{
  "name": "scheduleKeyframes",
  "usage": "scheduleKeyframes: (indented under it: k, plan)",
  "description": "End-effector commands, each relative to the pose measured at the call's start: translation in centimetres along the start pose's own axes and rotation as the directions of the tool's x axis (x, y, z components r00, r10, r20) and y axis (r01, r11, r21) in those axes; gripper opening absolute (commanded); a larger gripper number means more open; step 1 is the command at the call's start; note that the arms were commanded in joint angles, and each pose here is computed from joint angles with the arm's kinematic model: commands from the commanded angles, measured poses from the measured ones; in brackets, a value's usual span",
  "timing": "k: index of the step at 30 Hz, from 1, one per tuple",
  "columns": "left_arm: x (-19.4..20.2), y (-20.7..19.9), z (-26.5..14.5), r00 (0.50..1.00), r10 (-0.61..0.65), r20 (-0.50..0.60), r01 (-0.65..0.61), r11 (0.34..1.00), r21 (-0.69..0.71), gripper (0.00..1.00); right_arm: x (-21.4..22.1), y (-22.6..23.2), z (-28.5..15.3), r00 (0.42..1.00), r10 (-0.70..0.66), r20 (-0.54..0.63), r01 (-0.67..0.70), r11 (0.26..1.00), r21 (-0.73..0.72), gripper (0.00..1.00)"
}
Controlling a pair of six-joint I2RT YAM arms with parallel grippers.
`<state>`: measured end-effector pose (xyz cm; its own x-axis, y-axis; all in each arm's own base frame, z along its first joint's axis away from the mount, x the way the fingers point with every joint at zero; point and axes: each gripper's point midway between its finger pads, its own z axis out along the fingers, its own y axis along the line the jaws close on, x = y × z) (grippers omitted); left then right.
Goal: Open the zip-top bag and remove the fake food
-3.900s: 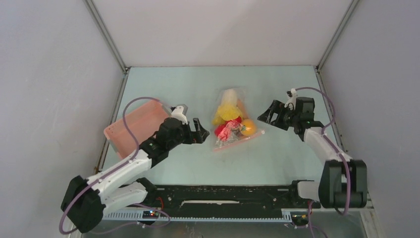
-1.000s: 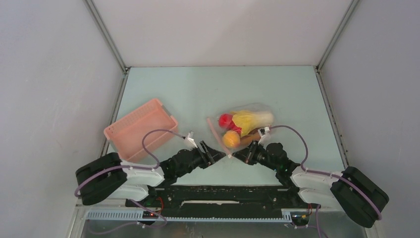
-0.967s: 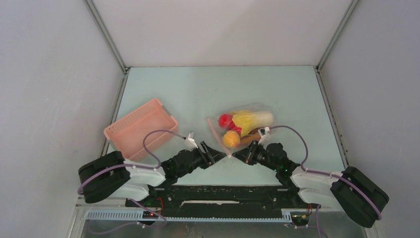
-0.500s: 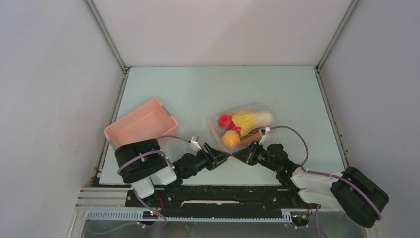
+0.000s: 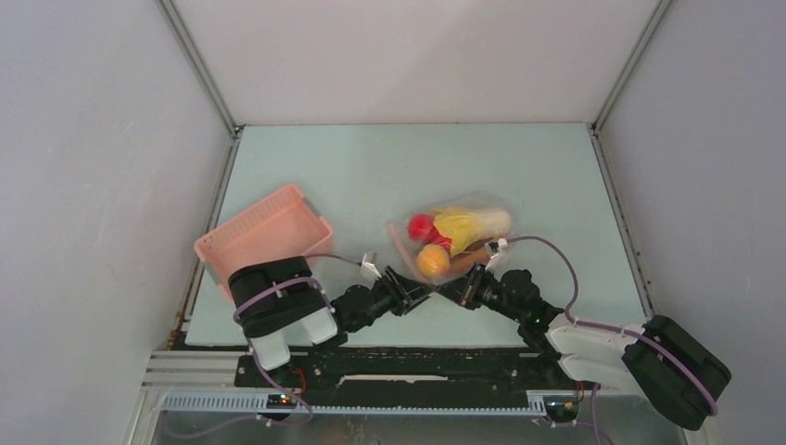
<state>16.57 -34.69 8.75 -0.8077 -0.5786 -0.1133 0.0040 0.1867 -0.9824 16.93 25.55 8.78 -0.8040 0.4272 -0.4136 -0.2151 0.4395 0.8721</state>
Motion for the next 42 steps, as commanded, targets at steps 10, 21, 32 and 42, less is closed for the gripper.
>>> scheduleKeyframes:
  k: [10, 21, 32, 42]
  plan:
    - [-0.8, -0.5, 1.3, 0.998, -0.035, 0.058, 0.033, 0.999, 0.032, 0.2, 0.0, 1.0, -0.2, 1.0, -0.016, 0.0, 0.016, 0.999, -0.041, 0.0]
    - [-2.4, 0.9, 0.9, 0.991, -0.024, 0.132, 0.025, 1.0, -0.005, 0.18, 0.5, 0.2, -1.4, 0.999, -0.045, -0.023, 0.044, 0.999, -0.011, 0.0]
    - [-3.5, 1.3, 0.6, 0.986, -0.029, 0.162, 0.031, 0.999, -0.009, 0.18, 0.2, -0.2, -2.6, 0.999, -0.046, -0.016, 0.046, 0.999, -0.013, 0.0]
    - [-2.4, -0.7, 0.8, 0.994, -0.043, 0.102, 0.038, 0.998, 0.054, 0.17, -0.1, 1.1, -1.9, 0.999, -0.042, -0.019, 0.041, 0.996, -0.074, 0.27]
